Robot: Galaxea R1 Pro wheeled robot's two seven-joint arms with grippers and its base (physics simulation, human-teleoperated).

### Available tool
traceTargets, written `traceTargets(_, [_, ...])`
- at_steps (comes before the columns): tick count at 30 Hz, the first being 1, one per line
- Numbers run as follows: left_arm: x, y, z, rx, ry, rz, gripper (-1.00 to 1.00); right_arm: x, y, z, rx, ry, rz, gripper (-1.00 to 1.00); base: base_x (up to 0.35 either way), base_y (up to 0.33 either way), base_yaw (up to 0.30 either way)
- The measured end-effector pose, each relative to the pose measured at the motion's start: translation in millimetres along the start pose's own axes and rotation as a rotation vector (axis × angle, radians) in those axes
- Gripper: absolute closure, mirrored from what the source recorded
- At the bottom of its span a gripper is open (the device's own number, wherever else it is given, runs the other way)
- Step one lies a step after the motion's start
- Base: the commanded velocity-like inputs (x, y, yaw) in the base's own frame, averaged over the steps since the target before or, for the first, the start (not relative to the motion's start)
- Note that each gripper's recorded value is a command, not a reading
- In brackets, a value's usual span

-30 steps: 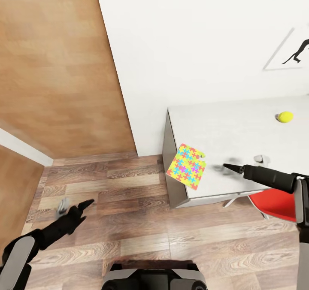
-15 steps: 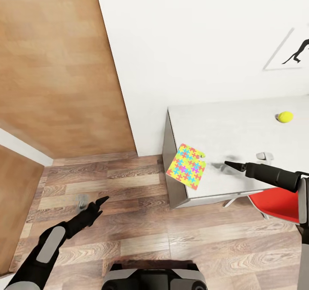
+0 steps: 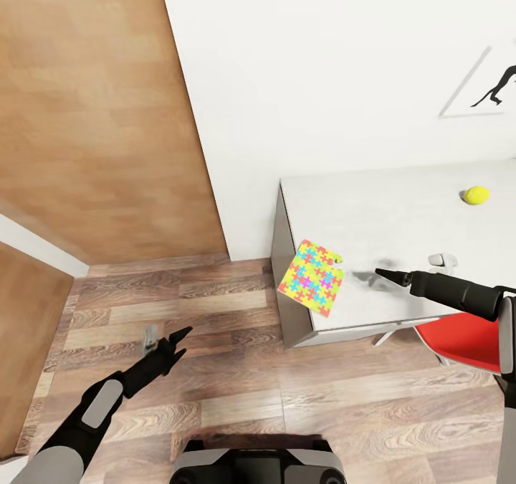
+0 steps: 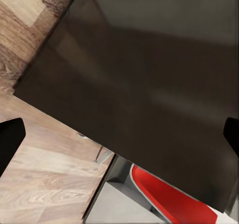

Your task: Put all the toys in the child's room - the three board games (two on the bed and one on the table), the two jigsaw puzzles on the table, and the tennis ball on the table - inside the toy box on the table in the child's room.

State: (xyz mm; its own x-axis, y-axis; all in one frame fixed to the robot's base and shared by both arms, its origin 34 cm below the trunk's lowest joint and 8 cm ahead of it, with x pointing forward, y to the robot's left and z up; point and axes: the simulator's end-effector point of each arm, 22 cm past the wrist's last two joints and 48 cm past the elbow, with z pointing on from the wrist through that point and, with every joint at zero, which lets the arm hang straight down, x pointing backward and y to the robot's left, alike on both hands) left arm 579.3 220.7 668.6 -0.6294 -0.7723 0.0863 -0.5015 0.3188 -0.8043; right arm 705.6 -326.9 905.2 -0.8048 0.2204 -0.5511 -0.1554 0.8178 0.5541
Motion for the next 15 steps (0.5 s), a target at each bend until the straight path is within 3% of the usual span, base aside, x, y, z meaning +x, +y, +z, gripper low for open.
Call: traceTargets(15, [3.3, -7.5, 4.0, 0.045, 0.005, -0.007, -1.0, 0.9, 2.8, -2.2, 0.002, -0.002, -0.011, -1.0, 0.0, 0.0, 0.0])
